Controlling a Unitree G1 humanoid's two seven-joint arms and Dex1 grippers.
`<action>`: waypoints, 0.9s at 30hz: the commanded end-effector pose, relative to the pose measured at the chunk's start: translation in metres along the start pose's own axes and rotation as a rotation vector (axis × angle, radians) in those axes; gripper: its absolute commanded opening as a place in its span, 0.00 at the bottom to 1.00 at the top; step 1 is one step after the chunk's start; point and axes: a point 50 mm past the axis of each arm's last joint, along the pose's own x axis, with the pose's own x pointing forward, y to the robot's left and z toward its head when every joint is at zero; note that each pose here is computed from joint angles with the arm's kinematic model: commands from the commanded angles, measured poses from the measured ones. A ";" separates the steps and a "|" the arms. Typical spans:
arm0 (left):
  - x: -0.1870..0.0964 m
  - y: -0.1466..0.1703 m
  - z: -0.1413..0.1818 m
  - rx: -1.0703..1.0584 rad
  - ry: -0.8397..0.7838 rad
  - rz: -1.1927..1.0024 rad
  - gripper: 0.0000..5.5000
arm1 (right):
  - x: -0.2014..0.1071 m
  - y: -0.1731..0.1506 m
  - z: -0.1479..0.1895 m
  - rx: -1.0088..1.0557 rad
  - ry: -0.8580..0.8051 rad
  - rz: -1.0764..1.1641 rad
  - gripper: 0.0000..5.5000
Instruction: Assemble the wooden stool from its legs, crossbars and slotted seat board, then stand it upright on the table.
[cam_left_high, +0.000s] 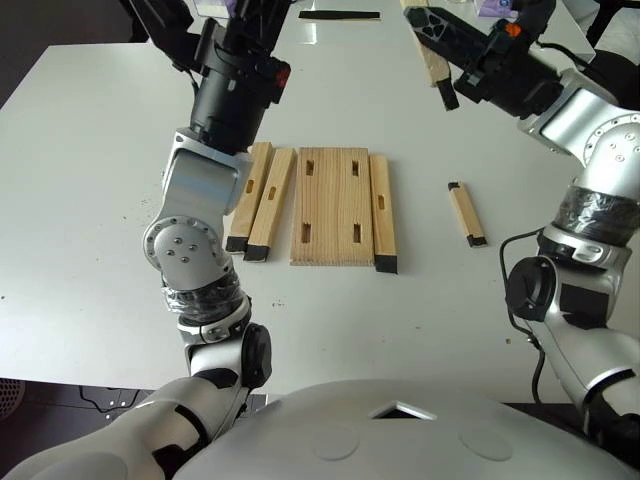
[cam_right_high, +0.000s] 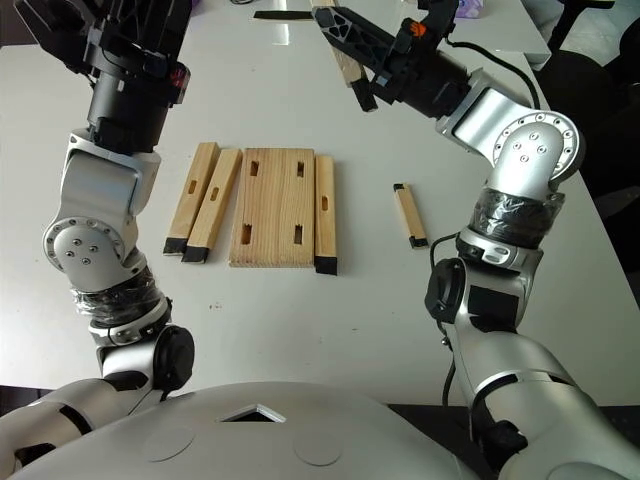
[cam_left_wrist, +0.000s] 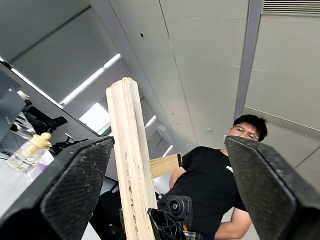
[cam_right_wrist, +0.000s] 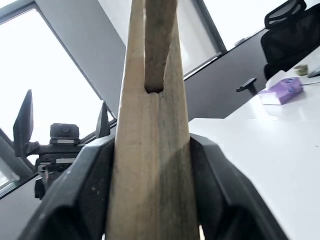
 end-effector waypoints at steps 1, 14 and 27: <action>0.005 0.002 0.001 -0.025 0.104 -0.011 0.74 | 0.000 0.023 0.010 -0.032 0.022 0.168 0.38; 0.012 -0.009 0.003 -0.155 0.516 -0.226 0.74 | -0.018 0.030 -0.033 -0.077 0.088 0.157 0.38; 0.011 0.005 0.003 -0.113 0.742 -0.246 0.74 | -0.031 0.043 -0.056 -0.089 0.107 0.204 0.37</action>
